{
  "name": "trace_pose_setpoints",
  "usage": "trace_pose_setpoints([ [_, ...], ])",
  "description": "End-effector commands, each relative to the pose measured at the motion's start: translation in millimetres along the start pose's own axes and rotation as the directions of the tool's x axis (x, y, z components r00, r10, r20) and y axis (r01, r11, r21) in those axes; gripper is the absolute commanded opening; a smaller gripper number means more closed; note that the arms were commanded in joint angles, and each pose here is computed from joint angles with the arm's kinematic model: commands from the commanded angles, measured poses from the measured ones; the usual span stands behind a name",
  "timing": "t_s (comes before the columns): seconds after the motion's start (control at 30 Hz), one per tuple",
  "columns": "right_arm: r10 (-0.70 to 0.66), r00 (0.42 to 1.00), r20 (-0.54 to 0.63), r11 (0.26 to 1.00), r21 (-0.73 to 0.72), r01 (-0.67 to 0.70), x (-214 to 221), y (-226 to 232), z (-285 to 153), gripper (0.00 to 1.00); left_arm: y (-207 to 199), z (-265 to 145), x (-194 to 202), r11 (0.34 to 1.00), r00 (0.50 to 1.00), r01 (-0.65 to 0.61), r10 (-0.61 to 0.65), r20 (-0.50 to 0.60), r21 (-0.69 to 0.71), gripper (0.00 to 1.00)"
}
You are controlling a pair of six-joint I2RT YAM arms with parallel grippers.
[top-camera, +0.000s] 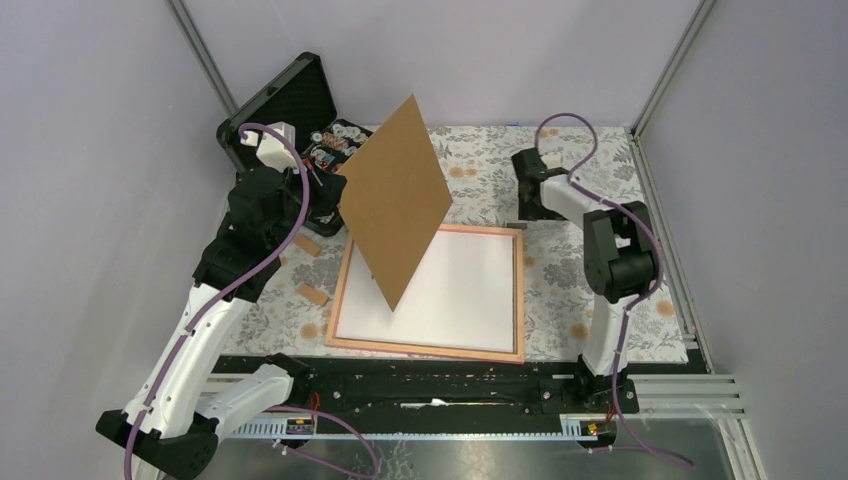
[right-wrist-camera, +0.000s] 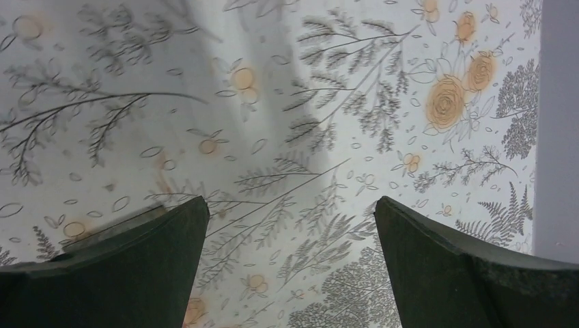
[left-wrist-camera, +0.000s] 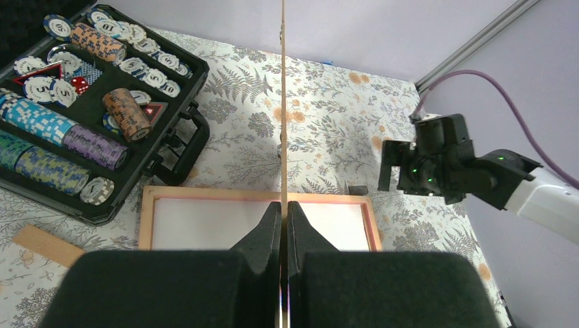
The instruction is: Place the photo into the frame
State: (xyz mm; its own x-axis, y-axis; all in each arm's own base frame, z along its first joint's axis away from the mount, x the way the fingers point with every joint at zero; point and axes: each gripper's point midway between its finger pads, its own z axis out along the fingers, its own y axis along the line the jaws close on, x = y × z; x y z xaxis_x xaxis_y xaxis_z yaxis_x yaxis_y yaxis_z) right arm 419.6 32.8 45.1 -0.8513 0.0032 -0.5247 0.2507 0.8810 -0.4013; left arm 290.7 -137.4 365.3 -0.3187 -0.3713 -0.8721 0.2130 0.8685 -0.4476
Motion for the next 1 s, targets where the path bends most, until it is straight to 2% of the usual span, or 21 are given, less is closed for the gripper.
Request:
trace_pose_setpoints([
  [0.0,0.139,0.983,0.115,0.962,-0.249,-0.107,-47,7,-61,1.00,-10,4,-11,0.999,0.999,0.020,-0.022,0.043,0.041,0.00],
  [0.1,0.106,0.981,0.165,0.800,-0.600,0.015,-42,63,-133,1.00,-9,7,-10,0.999,0.999,0.026,-0.027,0.041,0.033,0.00],
  [0.17,0.050,0.977,0.207,0.698,-0.707,0.114,-24,92,-180,1.00,-8,8,-10,0.999,0.999,0.031,-0.033,0.040,0.031,0.00],
  [0.23,0.002,0.961,0.277,0.639,-0.739,0.212,0,114,-230,1.00,-8,9,-9,0.999,0.999,0.037,-0.038,0.039,0.029,0.00],
  [0.4,0.003,0.940,0.340,0.463,-0.834,0.300,53,149,-333,1.00,-6,10,-11,0.998,0.997,0.056,-0.056,0.046,0.013,0.00],
  [0.53,0.025,0.913,0.407,0.379,-0.849,0.368,82,163,-398,1.00,-4,9,-9,0.998,0.997,0.061,-0.061,0.045,0.006,0.00],
  [0.63,0.044,0.902,0.430,0.409,-0.831,0.377,84,157,-412,1.00,-2,5,-9,0.998,0.996,0.067,-0.067,0.056,0.003,0.00],
  [0.73,0.030,0.898,0.438,0.353,-0.845,0.401,95,163,-420,1.00,-3,2,-8,0.997,0.996,0.075,-0.076,0.054,0.013,0.00],
  [0.8,0.015,0.902,0.431,0.367,-0.842,0.396,98,165,-413,1.00,-6,0,-8,0.997,0.996,0.070,-0.071,0.054,0.029,0.00],
  [0.83,0.017,0.911,0.413,0.378,-0.846,0.376,96,163,-409,1.00,-7,-1,-7,0.997,0.997,0.063,-0.064,0.048,0.038,0.00],
  [0.9,0.031,0.943,0.332,0.349,-0.887,0.301,84,157,-396,1.00,-8,-1,-5,0.997,0.997,0.055,-0.057,0.043,0.046,0.00],
  [0.97,0.059,0.976,0.208,0.263,-0.947,0.186,71,147,-382,1.00,-6,-2,-2,0.998,0.998,0.053,-0.055,0.042,0.044,0.00],
])
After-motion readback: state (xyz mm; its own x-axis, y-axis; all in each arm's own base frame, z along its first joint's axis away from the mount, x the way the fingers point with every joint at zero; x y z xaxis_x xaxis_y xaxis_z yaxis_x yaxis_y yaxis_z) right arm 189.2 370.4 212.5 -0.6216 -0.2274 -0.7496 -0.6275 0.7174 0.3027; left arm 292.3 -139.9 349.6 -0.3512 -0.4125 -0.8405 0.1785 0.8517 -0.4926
